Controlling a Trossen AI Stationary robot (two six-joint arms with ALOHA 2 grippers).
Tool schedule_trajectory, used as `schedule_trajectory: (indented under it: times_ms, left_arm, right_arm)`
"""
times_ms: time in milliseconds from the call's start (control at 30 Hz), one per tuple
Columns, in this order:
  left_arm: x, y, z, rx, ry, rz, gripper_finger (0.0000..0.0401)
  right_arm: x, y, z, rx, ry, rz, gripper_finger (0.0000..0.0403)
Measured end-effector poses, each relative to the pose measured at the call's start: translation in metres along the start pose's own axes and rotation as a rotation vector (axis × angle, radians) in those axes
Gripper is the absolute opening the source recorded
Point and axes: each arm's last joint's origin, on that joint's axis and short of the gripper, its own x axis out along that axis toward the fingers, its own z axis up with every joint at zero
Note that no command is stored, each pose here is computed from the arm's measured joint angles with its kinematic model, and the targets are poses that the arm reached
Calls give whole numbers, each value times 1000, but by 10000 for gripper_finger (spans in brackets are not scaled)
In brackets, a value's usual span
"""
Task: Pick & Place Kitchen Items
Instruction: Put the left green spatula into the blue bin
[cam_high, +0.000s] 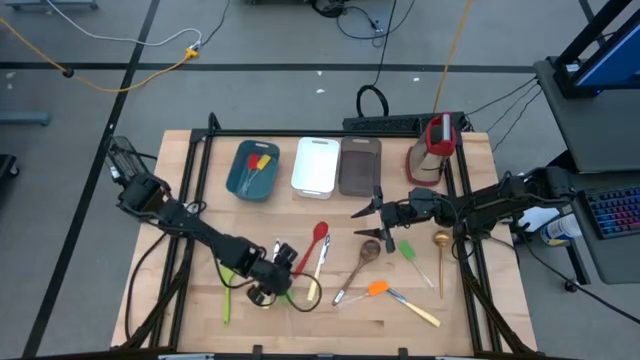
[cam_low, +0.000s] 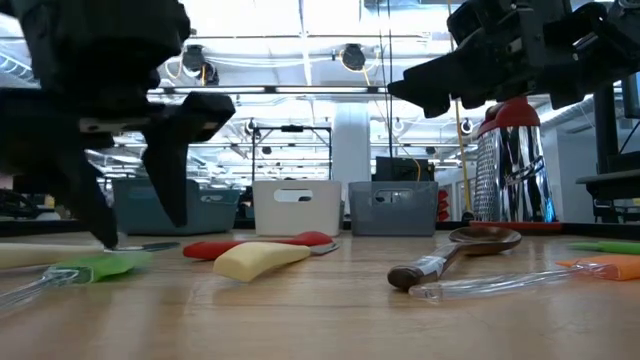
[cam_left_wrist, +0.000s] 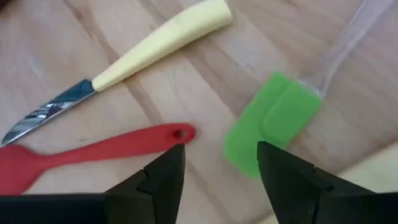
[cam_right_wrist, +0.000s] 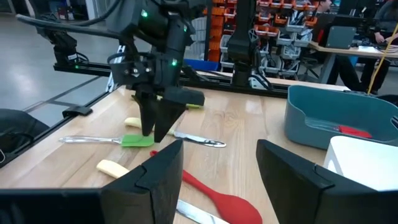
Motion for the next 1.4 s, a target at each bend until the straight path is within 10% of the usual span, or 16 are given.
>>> schedule_trajectory:
  times_ms: [1400]
  left_arm:
    - [9, -25, 17, 385, 39, -32, 207]
  right_arm:
    - [0, 0, -3, 67, 31, 1, 196]
